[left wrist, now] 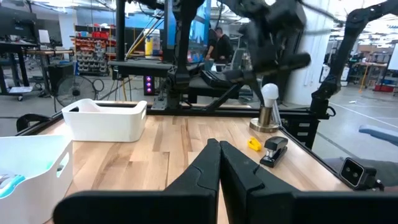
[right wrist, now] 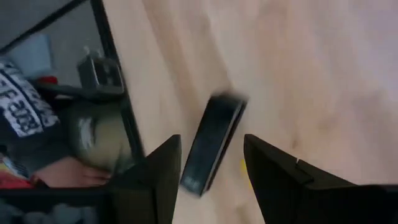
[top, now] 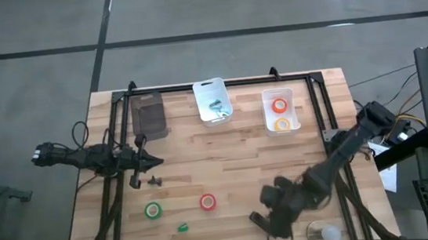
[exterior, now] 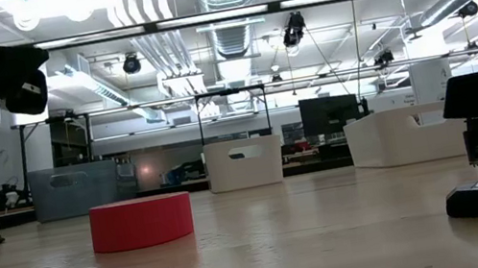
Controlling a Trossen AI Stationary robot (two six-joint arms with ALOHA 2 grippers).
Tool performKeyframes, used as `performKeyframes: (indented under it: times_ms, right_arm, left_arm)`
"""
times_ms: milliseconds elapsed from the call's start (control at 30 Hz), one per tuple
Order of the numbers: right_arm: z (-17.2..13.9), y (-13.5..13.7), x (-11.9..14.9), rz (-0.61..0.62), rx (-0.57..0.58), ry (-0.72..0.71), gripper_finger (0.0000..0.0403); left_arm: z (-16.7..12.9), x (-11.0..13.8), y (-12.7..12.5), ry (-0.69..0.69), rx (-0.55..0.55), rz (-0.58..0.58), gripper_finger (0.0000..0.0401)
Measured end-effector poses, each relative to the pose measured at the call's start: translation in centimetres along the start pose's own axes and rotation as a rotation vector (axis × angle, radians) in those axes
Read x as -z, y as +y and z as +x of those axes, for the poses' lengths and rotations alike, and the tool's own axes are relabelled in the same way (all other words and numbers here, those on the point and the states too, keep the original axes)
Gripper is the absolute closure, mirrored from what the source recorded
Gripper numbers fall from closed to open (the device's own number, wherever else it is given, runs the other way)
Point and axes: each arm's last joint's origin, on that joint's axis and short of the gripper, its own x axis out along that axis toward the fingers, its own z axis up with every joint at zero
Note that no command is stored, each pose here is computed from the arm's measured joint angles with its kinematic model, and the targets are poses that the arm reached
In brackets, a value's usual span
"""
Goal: Pick and place Stapler, Stapler remover, tape
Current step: Put the black stapler into the black bin
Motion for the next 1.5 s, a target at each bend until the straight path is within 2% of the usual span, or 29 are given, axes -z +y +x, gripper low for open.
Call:
performKeyframes:
  times_ms: [167, 300, 433, 633, 867, 1500]
  right_arm:
    - [2.4, 1.0, 2.6, 0.110, 0.050, 0.060, 0.0210]
    - [4.2, 1.3, 3.7, 0.165, 0.076, 0.104, 0.0187]
    - [5.8, 1.6, 4.1, 0.170, 0.058, 0.185, 0.0166]
    - [6.7, 1.4, 3.7, 0.127, 0.051, 0.191, 0.0150]
    - [7.1, 0.8, 2.4, 0.102, 0.041, 0.196, 0.0147]
    - [7.4, 0.5, 2.8, 0.129, 0.081, 0.190, 0.0172]
  left_arm:
    - [0.0, 0.0, 0.0, 0.000, 0.000, 0.000, 0.0391]
    - [0.0, 0.0, 0.0, 0.000, 0.000, 0.000, 0.0391]
    - [0.0, 0.0, 0.0, 0.000, 0.000, 0.000, 0.0391]
    - [0.0, 0.0, 0.0, 0.000, 0.000, 0.000, 0.0391]
    - [0.0, 0.0, 0.0, 0.000, 0.000, 0.000, 0.0391]
    - [0.0, 0.0, 0.0, 0.000, 0.000, 0.000, 0.0391]
